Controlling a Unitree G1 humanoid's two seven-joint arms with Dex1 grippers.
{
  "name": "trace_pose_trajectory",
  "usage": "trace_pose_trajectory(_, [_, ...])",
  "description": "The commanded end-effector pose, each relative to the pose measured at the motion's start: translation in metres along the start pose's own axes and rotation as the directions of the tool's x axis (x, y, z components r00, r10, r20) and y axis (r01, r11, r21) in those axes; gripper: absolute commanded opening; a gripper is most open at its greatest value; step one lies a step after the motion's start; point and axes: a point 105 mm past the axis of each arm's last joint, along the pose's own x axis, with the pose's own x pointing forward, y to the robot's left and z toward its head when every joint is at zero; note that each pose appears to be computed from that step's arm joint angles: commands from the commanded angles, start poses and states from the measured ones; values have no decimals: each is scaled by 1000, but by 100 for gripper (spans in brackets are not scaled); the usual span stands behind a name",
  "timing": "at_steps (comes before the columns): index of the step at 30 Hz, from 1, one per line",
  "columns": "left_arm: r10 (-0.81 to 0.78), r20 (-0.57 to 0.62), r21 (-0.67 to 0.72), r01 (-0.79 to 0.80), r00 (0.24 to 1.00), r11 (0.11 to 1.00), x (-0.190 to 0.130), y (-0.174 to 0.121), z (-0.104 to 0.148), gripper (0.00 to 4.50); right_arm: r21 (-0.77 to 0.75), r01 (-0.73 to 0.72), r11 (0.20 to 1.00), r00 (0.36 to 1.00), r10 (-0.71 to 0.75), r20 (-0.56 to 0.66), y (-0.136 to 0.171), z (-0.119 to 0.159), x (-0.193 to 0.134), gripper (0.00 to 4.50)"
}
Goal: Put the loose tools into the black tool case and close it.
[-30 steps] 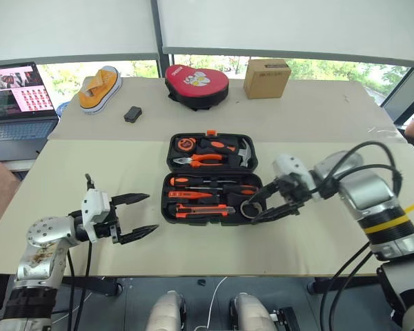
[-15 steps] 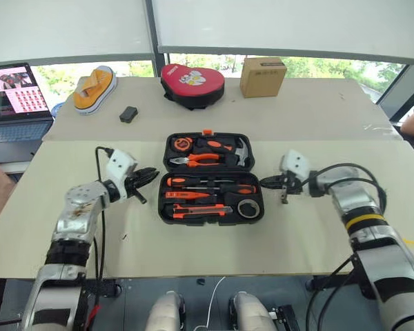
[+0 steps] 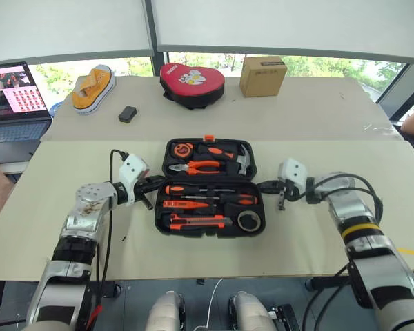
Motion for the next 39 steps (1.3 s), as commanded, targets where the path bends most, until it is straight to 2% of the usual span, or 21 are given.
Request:
trace_pose_trajectory(1, [-113,31,27,112,993,993,1,-27,13,39,-26,-15,1000,998,16,59,7,20,-5,0])
trace_pose_trajectory(4, [-117,26,2,117,993,993,-7,-34,10,39,14,-17,1000,999,16,46,16,17,-13,0])
trace_pose_trajectory(6, [-69,27,-9,69,997,998,-13,-28,8,39,42,7,999,999,-9,32,16,13,-18,0])
trace_pose_trajectory(9, [19,6,-28,-19,1000,999,-25,-11,5,39,99,69,993,992,-79,97,4,26,-29,0])
trace_pose_trajectory(12, [13,-37,-133,-18,999,991,-39,-4,8,111,196,55,979,994,-71,77,-1,35,-40,81])
trace_pose_trajectory(17, [36,-135,-241,-68,990,968,-51,16,22,299,426,51,904,998,-66,22,-11,50,-50,253])
trace_pose_trajectory(19, [39,-171,-291,-88,985,953,-48,23,28,375,427,206,880,975,-149,-164,-29,41,-50,320])
trace_pose_trajectory(21, [91,-198,-328,-153,976,932,-40,36,33,442,473,192,860,976,-114,-187,-32,45,-46,385])
trace_pose_trajectory(22, [116,-219,-347,-188,969,919,-35,41,33,447,517,195,834,975,-106,-197,-35,47,-43,435])
trace_pose_trajectory(24, [144,-241,-383,-230,960,895,-24,46,34,447,546,255,798,958,-132,-254,-46,45,-37,443])
trace_pose_trajectory(27, [128,-260,-415,-230,957,880,-11,42,35,447,518,333,788,925,-166,-341,-58,37,-32,443])
trace_pose_trajectory(30, [113,-280,-411,-225,953,883,-1,37,34,447,510,372,775,908,-189,-375,-66,33,-27,443])
trace_pose_trajectory(37, [52,-290,-431,-178,956,885,16,23,29,447,524,352,776,900,-126,-418,-61,24,-8,443])
trace_pose_trajectory(38, [42,-287,-430,-168,957,887,16,22,29,447,528,355,772,898,-125,-422,-60,22,-7,391])
trace_pose_trajectory(39, [37,-287,-434,-165,957,886,16,21,28,447,533,354,769,899,-123,-420,-60,22,-5,373])
